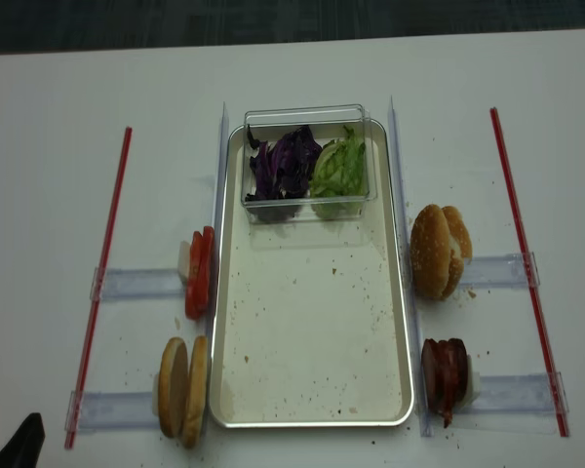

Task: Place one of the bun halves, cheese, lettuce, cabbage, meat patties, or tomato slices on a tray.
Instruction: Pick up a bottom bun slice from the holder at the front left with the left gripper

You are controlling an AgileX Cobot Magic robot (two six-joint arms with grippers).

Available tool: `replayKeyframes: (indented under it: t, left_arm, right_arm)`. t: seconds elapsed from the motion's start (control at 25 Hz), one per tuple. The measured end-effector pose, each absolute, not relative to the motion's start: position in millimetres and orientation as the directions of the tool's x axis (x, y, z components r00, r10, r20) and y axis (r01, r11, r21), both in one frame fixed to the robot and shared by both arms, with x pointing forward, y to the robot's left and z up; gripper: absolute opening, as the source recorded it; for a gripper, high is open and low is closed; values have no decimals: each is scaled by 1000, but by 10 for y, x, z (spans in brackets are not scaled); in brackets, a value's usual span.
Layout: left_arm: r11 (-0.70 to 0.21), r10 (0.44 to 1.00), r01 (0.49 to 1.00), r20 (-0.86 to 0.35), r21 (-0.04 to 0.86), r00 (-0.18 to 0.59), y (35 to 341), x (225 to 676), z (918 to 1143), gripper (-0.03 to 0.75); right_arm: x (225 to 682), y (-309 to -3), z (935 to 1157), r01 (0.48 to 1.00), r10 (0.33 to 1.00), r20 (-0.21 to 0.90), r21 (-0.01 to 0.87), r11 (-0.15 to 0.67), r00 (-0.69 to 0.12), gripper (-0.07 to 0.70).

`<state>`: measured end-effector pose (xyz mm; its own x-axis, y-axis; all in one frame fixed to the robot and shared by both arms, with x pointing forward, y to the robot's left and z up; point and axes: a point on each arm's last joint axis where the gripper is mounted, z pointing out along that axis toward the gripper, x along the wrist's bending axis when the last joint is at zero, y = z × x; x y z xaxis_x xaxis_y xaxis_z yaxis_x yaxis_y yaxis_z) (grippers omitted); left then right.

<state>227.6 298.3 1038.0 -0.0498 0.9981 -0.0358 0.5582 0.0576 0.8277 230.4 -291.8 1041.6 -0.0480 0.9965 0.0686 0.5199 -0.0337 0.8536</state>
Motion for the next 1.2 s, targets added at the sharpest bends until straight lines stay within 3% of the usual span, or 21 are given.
replayKeyframes:
  t: [1.2]
  left_arm:
    - [58, 998, 558, -36, 828, -50, 2983, 2276, 10380, 599]
  right_arm:
    - [2304, -2918, 10416, 520, 996, 69, 854, -34, -48, 364]
